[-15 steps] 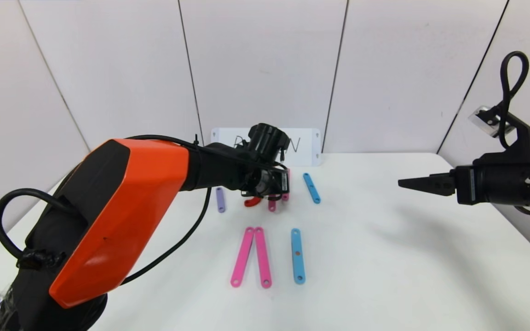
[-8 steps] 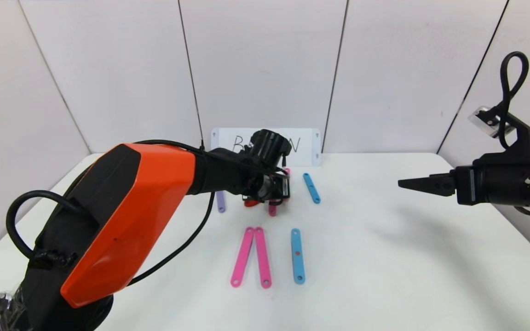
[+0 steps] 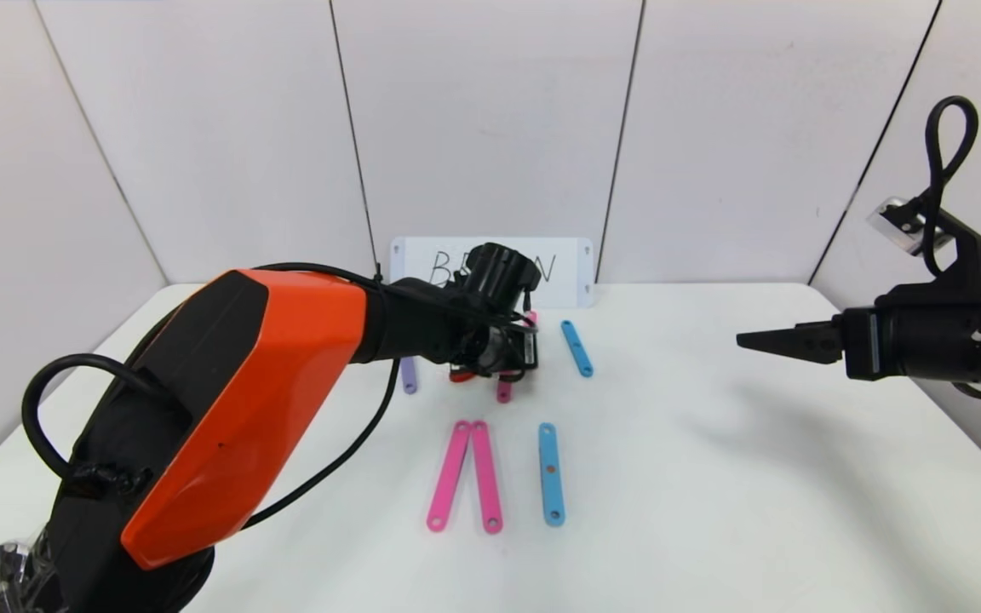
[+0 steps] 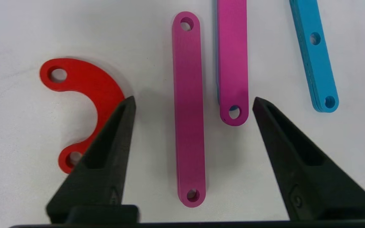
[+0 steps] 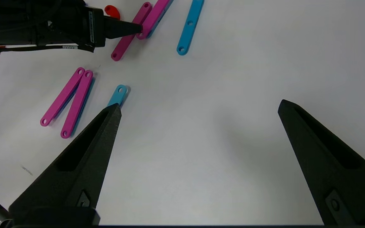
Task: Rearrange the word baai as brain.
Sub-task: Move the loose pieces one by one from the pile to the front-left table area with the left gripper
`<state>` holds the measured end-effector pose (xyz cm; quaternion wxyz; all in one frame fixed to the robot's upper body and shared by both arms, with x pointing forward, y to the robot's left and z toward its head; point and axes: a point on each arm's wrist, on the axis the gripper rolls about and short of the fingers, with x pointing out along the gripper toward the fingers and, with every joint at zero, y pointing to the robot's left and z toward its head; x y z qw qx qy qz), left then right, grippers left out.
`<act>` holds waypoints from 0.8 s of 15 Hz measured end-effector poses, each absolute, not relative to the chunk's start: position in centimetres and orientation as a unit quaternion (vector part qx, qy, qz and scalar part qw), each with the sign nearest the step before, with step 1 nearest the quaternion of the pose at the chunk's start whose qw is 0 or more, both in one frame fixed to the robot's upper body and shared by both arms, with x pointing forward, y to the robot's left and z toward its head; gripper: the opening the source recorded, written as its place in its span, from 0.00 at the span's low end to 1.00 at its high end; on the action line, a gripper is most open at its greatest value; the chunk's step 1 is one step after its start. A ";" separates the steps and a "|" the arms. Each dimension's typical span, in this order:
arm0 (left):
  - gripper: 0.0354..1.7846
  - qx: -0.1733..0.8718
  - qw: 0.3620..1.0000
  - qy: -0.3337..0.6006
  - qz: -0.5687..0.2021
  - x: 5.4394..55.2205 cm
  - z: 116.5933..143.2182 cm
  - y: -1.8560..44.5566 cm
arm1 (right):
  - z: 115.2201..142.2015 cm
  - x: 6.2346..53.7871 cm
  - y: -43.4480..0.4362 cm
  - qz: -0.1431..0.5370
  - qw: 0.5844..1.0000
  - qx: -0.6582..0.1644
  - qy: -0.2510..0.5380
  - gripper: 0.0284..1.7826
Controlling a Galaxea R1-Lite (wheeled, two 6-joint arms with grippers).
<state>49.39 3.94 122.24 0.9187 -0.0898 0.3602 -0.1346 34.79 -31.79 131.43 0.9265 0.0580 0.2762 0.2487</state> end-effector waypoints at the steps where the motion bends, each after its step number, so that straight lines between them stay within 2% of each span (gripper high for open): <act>1: 0.82 -0.091 0.919 0.360 -0.135 49.4 122.3 3.9 | 131.4 34.8 -31.8 0.249 0.926 0.058 0.276 0.97; 3: 0.92 -0.092 0.919 0.359 -0.136 49.4 122.4 3.9 | 131.4 34.8 -31.7 0.250 0.926 0.058 0.277 0.97; 5: 0.97 -0.092 0.919 0.358 -0.135 49.4 122.5 4.0 | 131.4 34.8 -31.7 0.250 0.926 0.058 0.277 0.97; 12: 0.97 -0.093 0.920 0.356 -0.132 49.2 123.5 4.5 | 131.3 34.9 -31.7 0.250 0.926 0.058 0.279 0.97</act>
